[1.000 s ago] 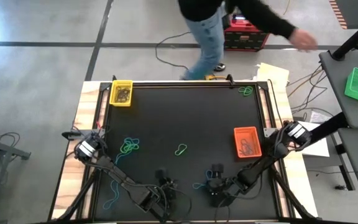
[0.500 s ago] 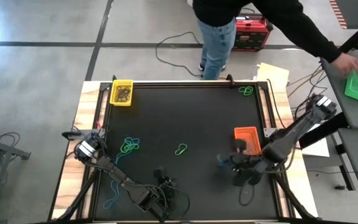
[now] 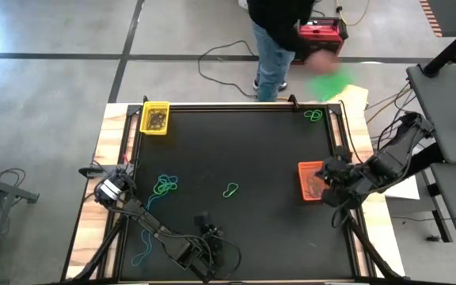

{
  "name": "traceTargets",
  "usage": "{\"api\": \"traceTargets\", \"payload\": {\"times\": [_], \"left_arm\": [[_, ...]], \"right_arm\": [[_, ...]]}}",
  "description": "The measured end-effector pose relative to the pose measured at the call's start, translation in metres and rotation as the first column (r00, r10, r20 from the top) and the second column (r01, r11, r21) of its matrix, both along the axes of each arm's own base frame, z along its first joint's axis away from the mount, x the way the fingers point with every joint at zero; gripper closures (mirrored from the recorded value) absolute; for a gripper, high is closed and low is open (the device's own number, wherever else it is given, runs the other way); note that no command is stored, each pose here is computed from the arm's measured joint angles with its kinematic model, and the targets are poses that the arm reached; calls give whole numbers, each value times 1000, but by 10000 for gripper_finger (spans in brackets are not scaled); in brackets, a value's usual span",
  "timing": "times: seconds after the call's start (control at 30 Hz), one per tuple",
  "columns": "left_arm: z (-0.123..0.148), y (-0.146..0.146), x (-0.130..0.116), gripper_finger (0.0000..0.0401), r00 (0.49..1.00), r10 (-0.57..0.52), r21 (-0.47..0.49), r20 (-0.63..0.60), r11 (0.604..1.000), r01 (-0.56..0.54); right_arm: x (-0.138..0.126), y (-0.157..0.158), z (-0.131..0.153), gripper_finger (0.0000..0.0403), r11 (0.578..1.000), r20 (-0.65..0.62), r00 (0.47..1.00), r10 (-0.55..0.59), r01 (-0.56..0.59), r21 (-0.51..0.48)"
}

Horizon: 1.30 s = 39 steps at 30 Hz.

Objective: Sort rubber bands into baskets
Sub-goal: Put the blue rubber band into the orange bin

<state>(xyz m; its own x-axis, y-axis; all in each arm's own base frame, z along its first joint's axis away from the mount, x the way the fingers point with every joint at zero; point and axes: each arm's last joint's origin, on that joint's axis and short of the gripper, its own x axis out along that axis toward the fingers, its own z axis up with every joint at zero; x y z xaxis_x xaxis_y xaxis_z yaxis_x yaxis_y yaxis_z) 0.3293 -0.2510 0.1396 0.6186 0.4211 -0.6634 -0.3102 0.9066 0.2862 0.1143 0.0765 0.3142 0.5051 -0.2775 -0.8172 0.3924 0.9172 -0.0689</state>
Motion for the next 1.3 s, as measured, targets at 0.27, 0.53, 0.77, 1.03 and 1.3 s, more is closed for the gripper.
{"api": "traceTargets", "payload": {"times": [0.27,0.53,0.77,1.03,1.3], "left_arm": [[0,-4,-3,304,1000,15,-28,19,1000,-15],[0,-6,-4,304,1000,14,-34,22,999,-13],[17,-14,-15,304,999,-41,-68,19,997,42],[79,-8,-66,305,994,-69,-104,-80,993,60],[123,18,-123,324,980,33,-173,-194,983,-68]], "right_arm": [[-6,-4,-20,388,997,-95,992,-78,77,-8],[-10,-6,-26,310,996,-154,984,-84,83,-15],[-11,-7,-19,229,996,-141,986,-86,84,-20],[9,7,-18,195,1000,19,1000,2,-2,-15],[55,45,-24,193,975,214,952,221,-214,-55]]}}
